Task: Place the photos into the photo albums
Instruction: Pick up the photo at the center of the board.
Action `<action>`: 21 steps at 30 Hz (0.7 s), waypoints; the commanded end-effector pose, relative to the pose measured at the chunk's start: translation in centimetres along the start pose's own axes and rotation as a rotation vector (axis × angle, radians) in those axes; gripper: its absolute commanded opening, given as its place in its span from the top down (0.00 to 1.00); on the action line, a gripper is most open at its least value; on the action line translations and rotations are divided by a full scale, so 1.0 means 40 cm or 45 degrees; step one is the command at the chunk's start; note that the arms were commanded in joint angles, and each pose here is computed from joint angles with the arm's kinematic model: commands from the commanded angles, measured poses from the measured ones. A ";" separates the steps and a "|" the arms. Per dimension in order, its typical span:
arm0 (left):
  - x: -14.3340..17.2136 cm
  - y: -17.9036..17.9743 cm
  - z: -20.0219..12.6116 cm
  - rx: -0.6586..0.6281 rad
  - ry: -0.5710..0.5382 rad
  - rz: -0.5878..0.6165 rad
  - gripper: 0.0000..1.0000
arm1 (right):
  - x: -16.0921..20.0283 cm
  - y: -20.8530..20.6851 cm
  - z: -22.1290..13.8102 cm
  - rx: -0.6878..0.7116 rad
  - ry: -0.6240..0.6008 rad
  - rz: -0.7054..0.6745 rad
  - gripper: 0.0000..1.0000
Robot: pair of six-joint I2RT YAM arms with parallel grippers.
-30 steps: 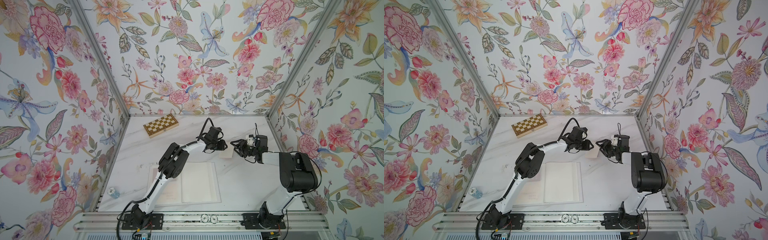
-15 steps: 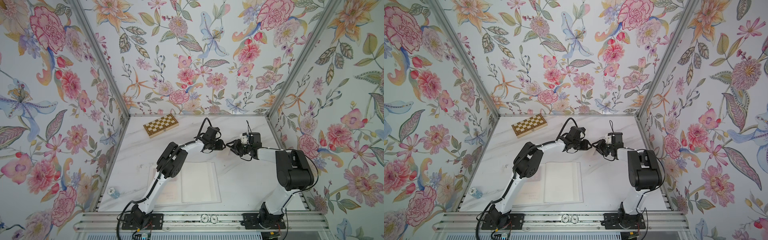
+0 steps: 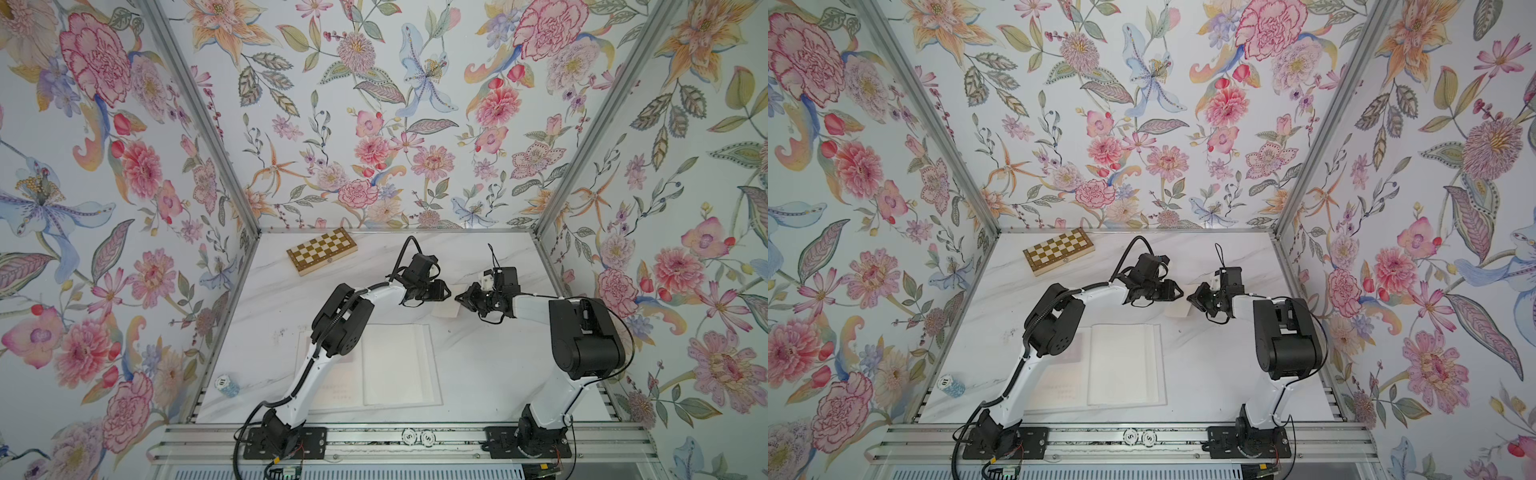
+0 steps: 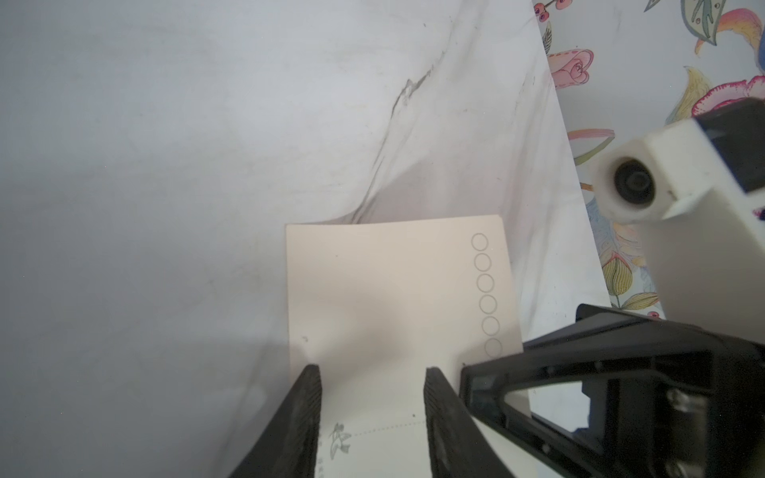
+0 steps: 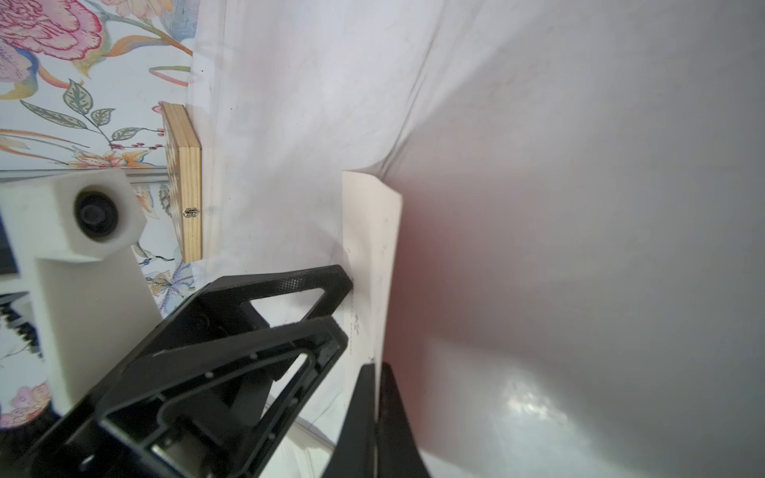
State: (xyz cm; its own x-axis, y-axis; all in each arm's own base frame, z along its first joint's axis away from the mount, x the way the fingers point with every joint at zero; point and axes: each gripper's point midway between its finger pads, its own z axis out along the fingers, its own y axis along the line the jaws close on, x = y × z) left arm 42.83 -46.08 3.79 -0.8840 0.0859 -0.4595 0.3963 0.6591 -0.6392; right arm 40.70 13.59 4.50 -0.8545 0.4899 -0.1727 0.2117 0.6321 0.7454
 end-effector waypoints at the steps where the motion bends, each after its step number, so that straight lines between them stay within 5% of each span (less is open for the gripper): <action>1: 0.046 0.050 -0.026 -0.083 0.084 -0.076 0.56 | -0.008 0.011 0.001 0.011 -0.007 -0.027 1.00; 10: -0.016 0.023 -0.136 -0.096 0.005 -0.014 0.31 | 0.005 0.054 -0.039 -0.004 -0.030 -0.099 1.00; 21: -0.043 0.015 -0.326 -0.193 -0.056 0.113 0.29 | 0.039 0.168 -0.139 0.153 -0.124 -0.448 1.00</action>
State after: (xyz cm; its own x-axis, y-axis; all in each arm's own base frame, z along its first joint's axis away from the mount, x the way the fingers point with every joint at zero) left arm 41.94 -38.02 10.87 -0.8543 0.0892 -0.5121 0.4042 0.7336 -0.5464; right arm 38.76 15.57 11.48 -0.8489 0.3566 -0.3902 0.0180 0.7572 0.6529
